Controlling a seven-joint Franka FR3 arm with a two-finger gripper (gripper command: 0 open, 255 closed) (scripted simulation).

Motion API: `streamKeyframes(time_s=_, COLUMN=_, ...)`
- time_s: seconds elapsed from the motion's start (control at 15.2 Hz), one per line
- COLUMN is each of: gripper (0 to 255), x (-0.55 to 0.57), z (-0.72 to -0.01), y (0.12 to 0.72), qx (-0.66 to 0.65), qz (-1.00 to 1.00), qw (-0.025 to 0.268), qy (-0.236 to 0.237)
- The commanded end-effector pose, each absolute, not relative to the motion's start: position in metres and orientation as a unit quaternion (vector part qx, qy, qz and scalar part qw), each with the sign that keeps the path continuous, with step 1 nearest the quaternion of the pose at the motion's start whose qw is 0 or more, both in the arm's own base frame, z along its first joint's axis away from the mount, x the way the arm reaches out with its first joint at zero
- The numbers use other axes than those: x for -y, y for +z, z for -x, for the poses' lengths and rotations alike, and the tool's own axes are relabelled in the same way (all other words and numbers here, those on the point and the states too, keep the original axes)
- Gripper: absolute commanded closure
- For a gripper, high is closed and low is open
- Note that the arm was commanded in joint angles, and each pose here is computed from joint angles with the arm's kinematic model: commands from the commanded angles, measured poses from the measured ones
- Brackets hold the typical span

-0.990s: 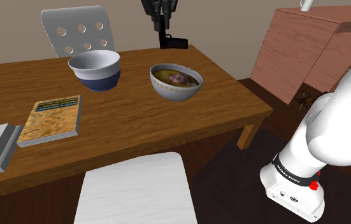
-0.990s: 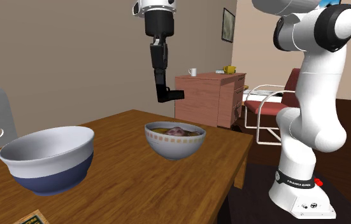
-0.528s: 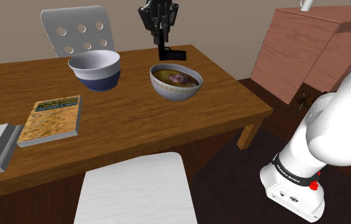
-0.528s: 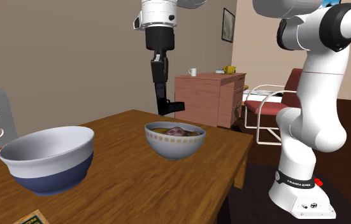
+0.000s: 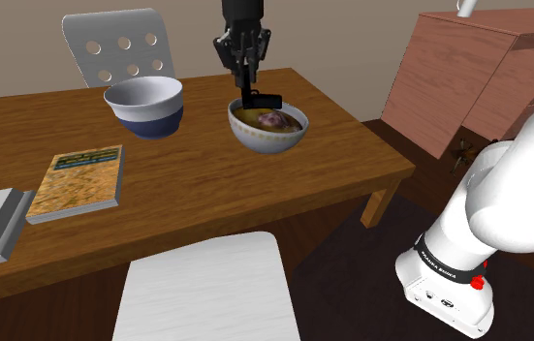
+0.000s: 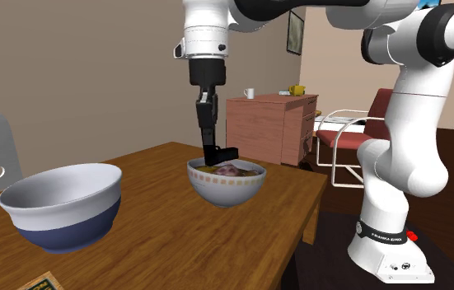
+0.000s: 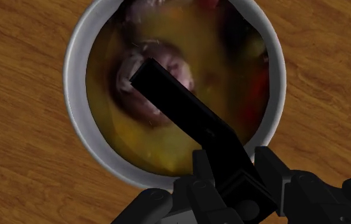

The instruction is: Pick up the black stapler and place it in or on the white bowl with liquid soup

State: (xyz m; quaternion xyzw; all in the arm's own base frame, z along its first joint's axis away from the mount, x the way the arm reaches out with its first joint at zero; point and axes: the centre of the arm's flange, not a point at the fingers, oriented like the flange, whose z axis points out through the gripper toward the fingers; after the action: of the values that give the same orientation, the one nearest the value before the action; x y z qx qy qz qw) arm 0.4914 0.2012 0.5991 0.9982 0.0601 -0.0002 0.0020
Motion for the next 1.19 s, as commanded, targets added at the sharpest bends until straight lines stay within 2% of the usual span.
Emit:
streamKeyframes(time_s=0.0, gripper=255, x=-0.201, z=-0.491, y=0.586, qx=-0.060, qz=-0.998, qw=0.002, qy=0.000)
streamKeyframes(time_s=0.53, gripper=255, x=-0.201, z=-0.491, y=0.586, qx=-0.060, qz=-0.998, qw=0.002, qy=0.000)
streamKeyframes(time_s=0.59, gripper=0, x=-0.201, z=-0.490, y=0.586, qx=-0.060, qz=-0.998, qw=0.002, qy=0.000)
streamKeyframes(time_s=0.92, gripper=0, x=-0.201, z=-0.491, y=0.586, qx=-0.060, qz=-0.998, qw=0.002, qy=0.000)
streamKeyframes(time_s=1.12, gripper=0, x=-0.201, z=-0.491, y=0.626, qx=-0.060, qz=-0.998, qw=0.002, qy=0.000)
